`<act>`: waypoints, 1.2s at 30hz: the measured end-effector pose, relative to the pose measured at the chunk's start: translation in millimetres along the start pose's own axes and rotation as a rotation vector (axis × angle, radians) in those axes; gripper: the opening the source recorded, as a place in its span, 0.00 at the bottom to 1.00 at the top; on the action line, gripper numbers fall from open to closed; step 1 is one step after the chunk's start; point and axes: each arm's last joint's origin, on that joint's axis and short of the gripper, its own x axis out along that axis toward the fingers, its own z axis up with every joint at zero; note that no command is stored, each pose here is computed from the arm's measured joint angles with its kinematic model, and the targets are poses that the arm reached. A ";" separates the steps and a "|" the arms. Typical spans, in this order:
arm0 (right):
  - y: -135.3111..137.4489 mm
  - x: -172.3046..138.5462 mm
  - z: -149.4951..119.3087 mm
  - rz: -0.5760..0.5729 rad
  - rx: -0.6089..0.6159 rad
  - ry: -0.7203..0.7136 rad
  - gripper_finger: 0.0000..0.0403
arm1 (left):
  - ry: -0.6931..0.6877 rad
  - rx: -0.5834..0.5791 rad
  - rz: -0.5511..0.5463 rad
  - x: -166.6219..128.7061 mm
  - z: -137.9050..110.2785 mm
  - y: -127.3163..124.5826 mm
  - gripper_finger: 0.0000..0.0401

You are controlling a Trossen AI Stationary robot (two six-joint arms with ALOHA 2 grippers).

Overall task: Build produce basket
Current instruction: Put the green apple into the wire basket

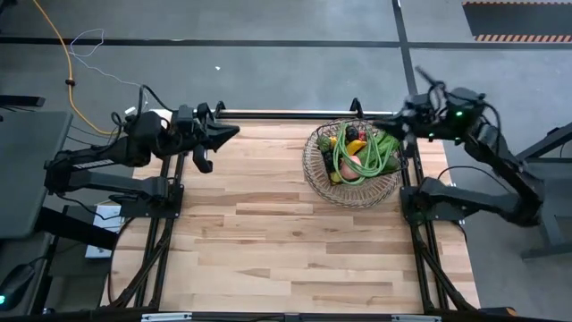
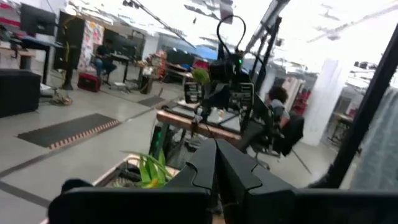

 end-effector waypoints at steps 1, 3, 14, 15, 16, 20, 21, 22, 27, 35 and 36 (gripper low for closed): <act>2.7 6.3 -1.5 0.030 -0.014 0.019 0.00 | 0.008 0.000 -0.002 0.6 -1.7 -0.3 0.00; 7.2 21.5 -7.3 0.063 -0.036 0.031 0.00 | 0.020 -0.001 -0.005 1.9 -4.0 -0.7 0.00; 33.9 103.6 -73.4 0.269 -0.102 -0.082 0.00 | 0.079 0.074 -0.024 0.0 -9.0 -0.9 0.00; 35.0 105.9 -75.5 0.277 -0.102 -0.084 0.00 | 0.092 0.077 -0.023 0.0 -10.3 -0.6 0.00; 35.6 107.5 -76.6 0.280 -0.102 -0.082 0.00 | 0.101 0.079 -0.021 0.2 -11.3 -0.4 0.00; 35.5 109.9 -75.1 0.258 -0.104 -0.088 0.00 | 0.099 0.082 -0.022 -0.1 -11.0 -0.5 0.00; 35.7 109.6 -74.0 0.255 -0.108 -0.099 0.00 | 0.099 0.087 -0.022 0.0 -11.1 -0.4 0.00; 35.6 109.2 -72.9 0.249 -0.109 -0.110 0.00 | 0.099 0.091 -0.022 0.0 -11.1 -0.4 0.00; 34.0 109.5 -72.5 0.220 -0.106 -0.115 0.00 | 0.097 0.098 -0.014 0.0 -11.0 -0.2 0.01; 33.8 109.6 -73.2 0.218 -0.106 -0.108 0.00 | 0.239 0.076 0.279 7.3 -14.4 14.9 0.23; 33.8 109.6 -73.2 0.218 -0.106 -0.107 0.00 | 0.292 0.075 0.323 9.2 -12.0 18.2 0.29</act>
